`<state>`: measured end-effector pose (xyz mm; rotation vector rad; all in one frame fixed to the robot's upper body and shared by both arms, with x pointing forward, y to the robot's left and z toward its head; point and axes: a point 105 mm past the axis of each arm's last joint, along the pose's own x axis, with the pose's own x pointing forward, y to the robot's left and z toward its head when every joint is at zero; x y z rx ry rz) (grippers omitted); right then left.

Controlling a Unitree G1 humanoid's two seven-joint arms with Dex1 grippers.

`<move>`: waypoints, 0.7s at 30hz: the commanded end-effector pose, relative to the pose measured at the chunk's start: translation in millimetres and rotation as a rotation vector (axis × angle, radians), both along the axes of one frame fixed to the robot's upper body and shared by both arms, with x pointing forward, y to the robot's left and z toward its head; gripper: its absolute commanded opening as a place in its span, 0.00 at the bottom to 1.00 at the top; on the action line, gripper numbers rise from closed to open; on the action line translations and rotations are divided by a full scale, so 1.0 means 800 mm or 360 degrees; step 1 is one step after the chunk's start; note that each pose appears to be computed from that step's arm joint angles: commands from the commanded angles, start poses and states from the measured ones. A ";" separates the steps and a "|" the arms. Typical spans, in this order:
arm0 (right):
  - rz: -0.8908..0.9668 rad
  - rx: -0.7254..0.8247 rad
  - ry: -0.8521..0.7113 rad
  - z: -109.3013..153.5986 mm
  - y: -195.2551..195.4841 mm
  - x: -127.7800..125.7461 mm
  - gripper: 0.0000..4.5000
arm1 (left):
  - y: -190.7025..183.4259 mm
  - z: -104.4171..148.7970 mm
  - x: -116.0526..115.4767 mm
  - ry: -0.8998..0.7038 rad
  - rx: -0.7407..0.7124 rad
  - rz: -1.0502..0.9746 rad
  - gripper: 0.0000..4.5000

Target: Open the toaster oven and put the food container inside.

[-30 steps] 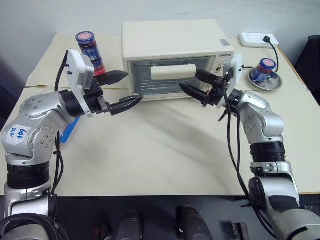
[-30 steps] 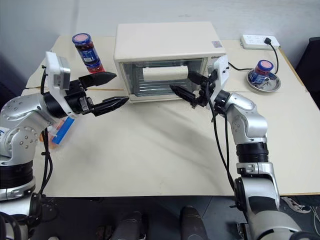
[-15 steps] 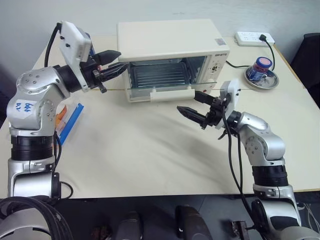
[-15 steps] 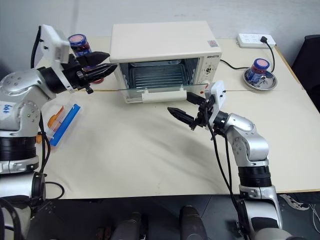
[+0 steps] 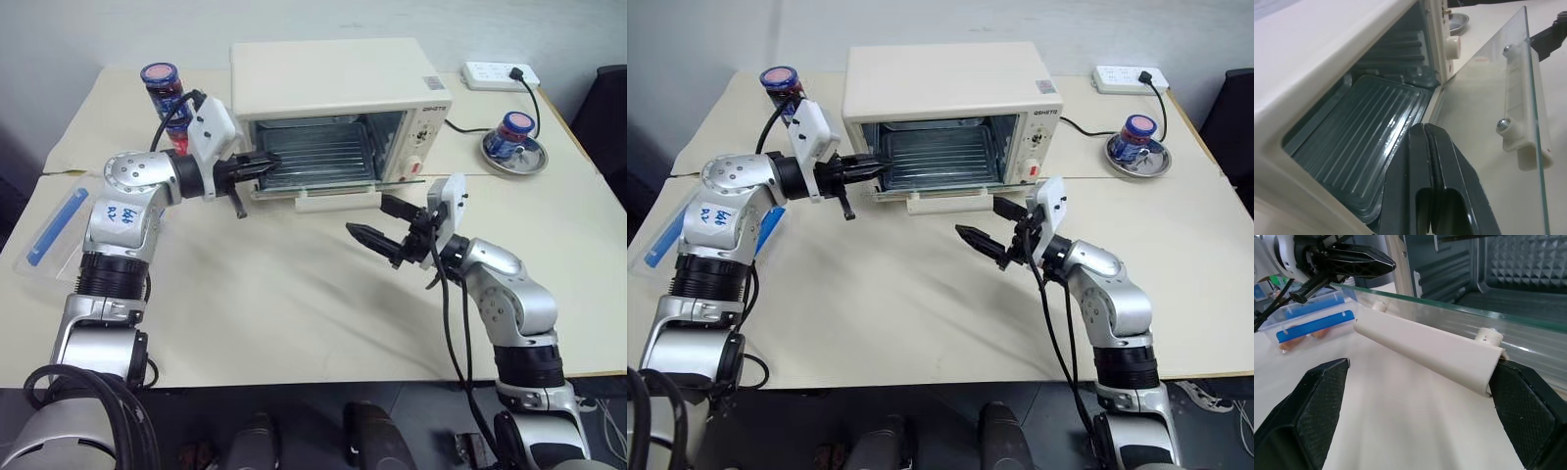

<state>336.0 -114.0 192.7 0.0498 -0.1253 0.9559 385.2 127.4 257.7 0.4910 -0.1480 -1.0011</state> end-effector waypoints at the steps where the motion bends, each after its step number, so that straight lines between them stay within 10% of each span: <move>1: -0.0154 -0.0058 -0.0045 0.007 -0.043 -0.010 1.00 | -0.005 -0.015 -0.013 -0.0008 0.0099 -0.0073 0.00; 21: 0.0028 -0.0123 0.0009 0.056 -0.078 -0.097 1.00 | -0.010 -0.127 -0.040 0.0138 0.0490 0.0014 0.00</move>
